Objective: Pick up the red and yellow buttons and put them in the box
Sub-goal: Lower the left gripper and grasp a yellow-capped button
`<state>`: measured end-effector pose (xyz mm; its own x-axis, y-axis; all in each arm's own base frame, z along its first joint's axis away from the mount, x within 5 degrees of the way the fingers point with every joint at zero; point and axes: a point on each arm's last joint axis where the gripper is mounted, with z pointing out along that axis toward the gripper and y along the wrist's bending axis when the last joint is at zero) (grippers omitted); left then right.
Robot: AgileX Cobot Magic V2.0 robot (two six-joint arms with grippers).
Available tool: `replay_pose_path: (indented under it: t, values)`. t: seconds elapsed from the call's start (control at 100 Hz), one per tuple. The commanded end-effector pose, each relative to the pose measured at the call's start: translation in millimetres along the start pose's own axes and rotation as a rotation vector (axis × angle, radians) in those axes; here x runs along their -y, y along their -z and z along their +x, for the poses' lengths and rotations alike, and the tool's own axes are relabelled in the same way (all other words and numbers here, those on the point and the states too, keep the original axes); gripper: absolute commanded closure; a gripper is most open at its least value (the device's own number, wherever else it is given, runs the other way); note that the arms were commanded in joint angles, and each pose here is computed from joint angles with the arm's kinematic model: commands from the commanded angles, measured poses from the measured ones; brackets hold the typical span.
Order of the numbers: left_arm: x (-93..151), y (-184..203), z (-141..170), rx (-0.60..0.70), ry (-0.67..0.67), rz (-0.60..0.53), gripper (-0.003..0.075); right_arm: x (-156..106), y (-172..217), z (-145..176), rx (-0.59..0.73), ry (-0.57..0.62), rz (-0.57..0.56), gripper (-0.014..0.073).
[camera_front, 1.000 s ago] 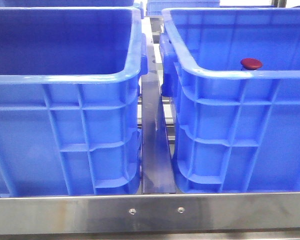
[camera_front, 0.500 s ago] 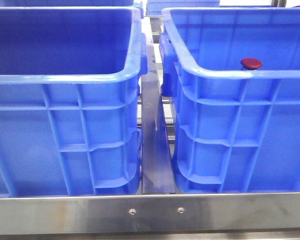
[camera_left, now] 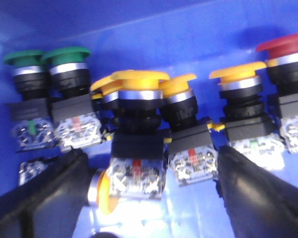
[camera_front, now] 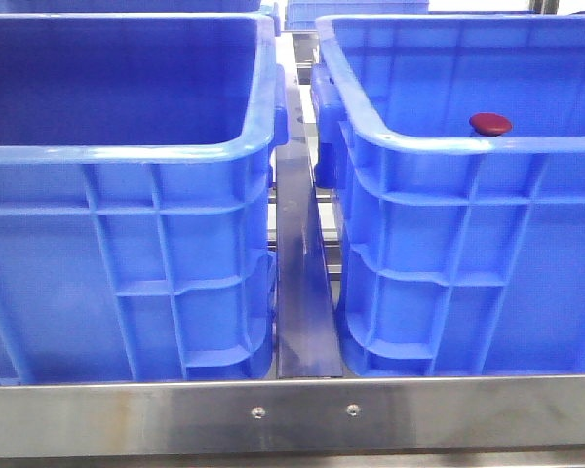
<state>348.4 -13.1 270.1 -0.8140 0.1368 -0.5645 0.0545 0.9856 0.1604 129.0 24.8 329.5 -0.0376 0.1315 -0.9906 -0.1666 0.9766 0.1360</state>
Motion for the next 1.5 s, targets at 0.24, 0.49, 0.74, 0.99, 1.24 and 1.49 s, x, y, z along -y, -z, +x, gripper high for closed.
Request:
replay_pose_path:
  t: [0.24, 0.49, 0.74, 0.99, 1.24, 1.49]
  values:
    - [-15, -6, -14, 0.096, 0.033, -0.017, 0.0218, -1, 1, -10, 0.031, 0.016, -0.002, 0.0683]
    - [-19, -16, -13, 0.087, 0.066, -0.010, 0.0218, -1, 1, -10, 0.031, 0.016, -0.002, 0.0683]
    - [-17, -24, -10, 0.055, 0.067, -0.007, 0.0291, -1, 1, -10, 0.031, 0.016, -0.002, 0.0683]
    - [-20, -6, -12, 0.076, 0.073, -0.013, 0.0644, -1, 1, -10, 0.031, 0.016, -0.002, 0.0683]
    - [-25, 41, -16, 0.163, 0.089, -0.021, 0.0739, -1, 1, -10, 0.031, 0.016, -0.002, 0.0683]
    - [-10, 107, -4, 0.292, 0.064, 0.021, 0.0739, -1, 1, -10, 0.031, 0.016, -0.002, 0.0683]
